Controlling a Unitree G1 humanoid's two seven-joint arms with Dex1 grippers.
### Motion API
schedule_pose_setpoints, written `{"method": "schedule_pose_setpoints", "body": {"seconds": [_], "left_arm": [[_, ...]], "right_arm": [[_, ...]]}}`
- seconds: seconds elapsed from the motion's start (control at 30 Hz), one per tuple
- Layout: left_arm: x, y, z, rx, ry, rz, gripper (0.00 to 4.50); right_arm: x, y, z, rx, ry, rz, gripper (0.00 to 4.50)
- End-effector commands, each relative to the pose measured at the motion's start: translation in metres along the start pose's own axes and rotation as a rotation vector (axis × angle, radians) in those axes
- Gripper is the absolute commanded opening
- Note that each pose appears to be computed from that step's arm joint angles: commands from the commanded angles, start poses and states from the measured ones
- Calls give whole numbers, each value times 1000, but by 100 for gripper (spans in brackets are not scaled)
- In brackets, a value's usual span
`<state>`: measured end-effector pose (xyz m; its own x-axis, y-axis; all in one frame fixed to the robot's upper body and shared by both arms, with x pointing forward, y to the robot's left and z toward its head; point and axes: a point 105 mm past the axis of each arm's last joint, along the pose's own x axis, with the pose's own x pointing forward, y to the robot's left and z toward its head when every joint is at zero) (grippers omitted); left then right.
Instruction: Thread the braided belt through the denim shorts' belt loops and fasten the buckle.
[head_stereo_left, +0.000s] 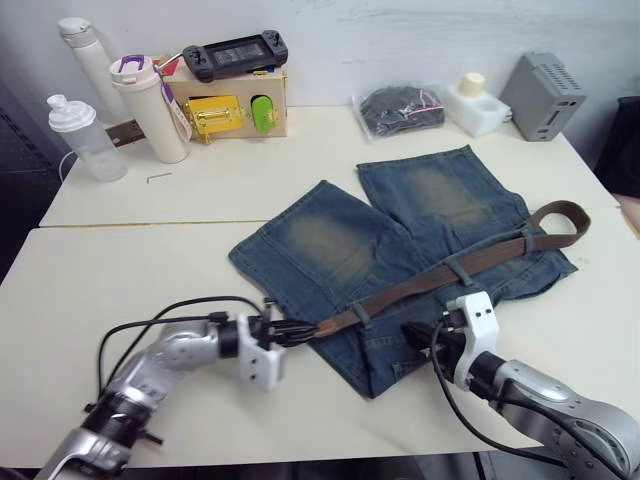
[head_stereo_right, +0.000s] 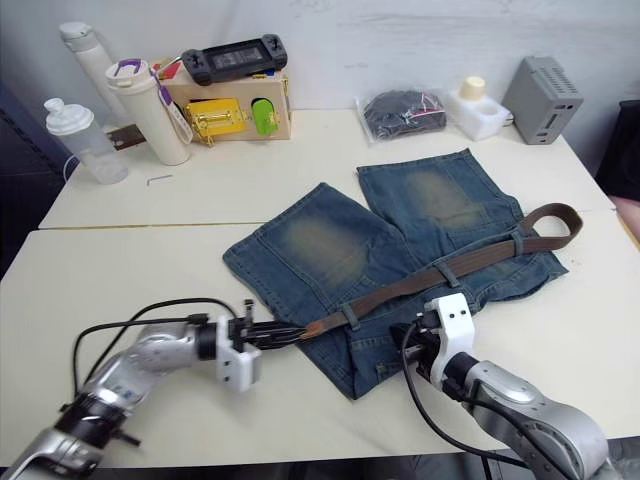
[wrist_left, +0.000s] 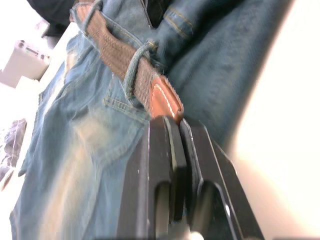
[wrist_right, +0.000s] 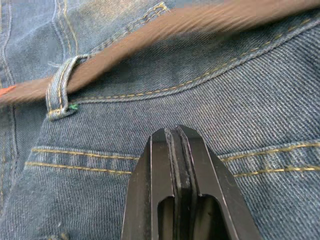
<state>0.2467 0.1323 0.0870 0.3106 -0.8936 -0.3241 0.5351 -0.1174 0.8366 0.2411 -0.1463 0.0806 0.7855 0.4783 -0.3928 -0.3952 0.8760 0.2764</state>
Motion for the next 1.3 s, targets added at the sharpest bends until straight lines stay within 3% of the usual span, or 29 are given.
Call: {"method": "schedule_pose_setpoints", "body": {"seconds": [0.03,0.2,0.33,0.53,0.67,0.87,0.9,0.97,1.03,1.2,1.23,1.3], "left_arm": [[-45,-20,-19,-27,92,-64,0],[-123,-54,-36,-53,242,-212,0],[-171,-60,-47,-70,375,-275,0],[-199,-62,-59,-88,497,-321,0],[-184,-53,-58,-45,439,-273,0],[-146,-18,-47,4,307,-148,233],[-142,-10,-43,6,288,-132,289],[-134,4,-31,-3,241,-115,355],[-129,12,-19,-45,200,-126,448],[-120,16,14,-407,136,-268,450],[-118,17,22,-471,114,-304,450],[-111,21,33,-545,76,-323,450]], "right_arm": [[4,-2,-18,19,78,-20,6],[9,6,-11,22,56,19,6],[10,16,-5,31,28,70,6],[12,18,-6,30,33,88,6],[14,18,-5,28,36,93,6],[15,20,5,79,1,141,0],[14,20,8,81,-5,143,52],[14,20,12,101,-18,159,87],[13,22,15,106,-19,188,185],[7,20,24,116,-30,217,417],[6,18,28,121,-39,225,447],[2,17,33,115,-44,242,447]]}}
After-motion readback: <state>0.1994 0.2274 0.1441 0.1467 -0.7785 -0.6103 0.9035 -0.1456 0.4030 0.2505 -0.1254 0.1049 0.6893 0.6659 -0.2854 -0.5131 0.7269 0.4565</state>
